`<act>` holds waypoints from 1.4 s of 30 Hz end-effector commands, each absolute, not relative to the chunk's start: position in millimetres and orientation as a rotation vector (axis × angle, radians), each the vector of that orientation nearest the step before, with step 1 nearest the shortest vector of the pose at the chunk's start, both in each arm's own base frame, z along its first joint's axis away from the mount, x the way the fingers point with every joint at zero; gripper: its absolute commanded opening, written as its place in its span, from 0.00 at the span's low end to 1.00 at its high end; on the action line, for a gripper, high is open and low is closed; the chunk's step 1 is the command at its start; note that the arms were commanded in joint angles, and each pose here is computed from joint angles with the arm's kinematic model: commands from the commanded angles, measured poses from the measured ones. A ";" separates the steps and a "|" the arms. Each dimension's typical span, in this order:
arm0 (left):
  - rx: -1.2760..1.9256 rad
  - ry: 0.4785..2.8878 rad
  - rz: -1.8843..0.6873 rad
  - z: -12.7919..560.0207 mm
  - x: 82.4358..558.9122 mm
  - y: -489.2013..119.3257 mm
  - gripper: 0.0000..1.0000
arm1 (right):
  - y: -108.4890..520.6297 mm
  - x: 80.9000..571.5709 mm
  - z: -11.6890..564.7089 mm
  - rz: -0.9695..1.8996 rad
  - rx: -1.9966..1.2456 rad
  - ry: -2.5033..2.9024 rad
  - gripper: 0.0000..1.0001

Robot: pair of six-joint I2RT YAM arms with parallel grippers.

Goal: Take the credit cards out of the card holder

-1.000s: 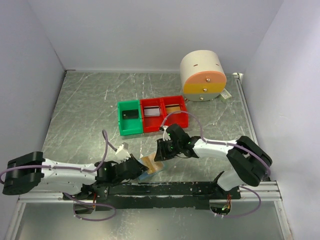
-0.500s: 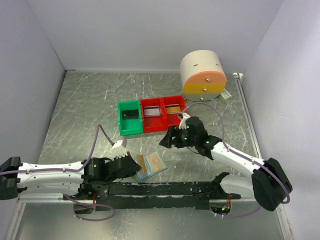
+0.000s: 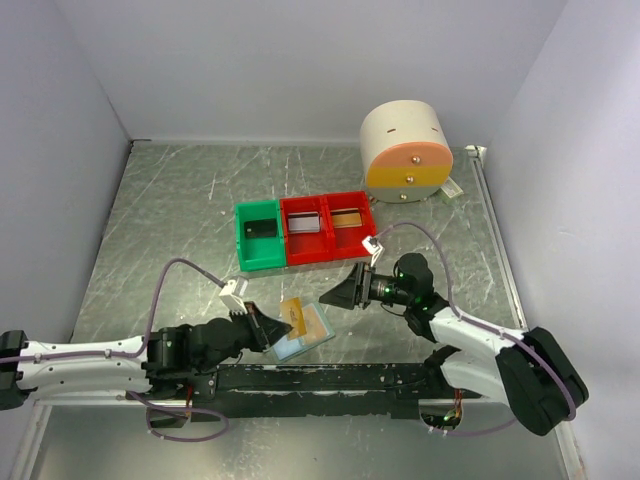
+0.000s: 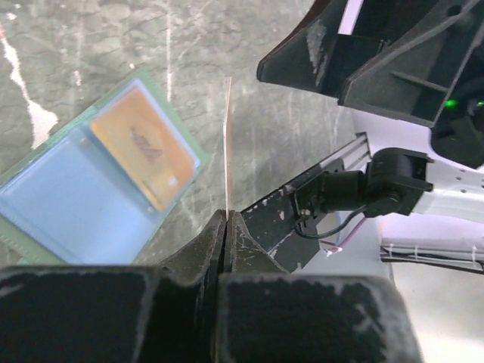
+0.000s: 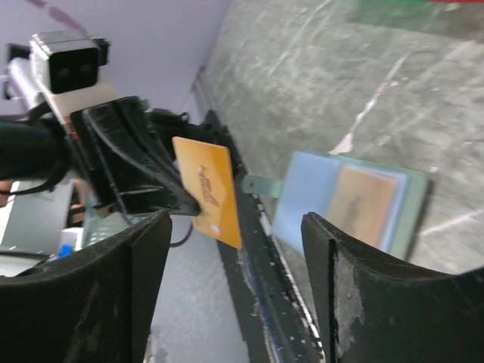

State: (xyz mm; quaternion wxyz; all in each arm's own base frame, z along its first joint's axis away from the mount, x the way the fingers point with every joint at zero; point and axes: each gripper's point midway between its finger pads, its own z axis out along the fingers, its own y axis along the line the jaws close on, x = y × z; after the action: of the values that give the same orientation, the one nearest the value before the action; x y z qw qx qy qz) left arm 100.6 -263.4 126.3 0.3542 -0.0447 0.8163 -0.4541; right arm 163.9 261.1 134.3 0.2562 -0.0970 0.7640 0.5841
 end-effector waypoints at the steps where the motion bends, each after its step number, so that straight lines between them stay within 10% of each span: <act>1: -0.073 1.956 -1.346 163.0 98.4 -280.5 0.07 | 271.4 145.7 168.1 1.788 -0.385 1.926 0.65; 42: -0.067 1.833 -1.529 176.6 91.5 -296.8 0.07 | 290.6 105.7 183.7 2.012 -0.627 1.874 0.09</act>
State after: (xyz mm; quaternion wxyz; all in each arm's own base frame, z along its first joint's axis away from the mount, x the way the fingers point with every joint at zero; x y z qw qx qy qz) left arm 92.1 -297.3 175.7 0.3634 -0.0264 0.7239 -0.5858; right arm 112.3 290.2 173.9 0.1587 -0.1959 0.6755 0.6929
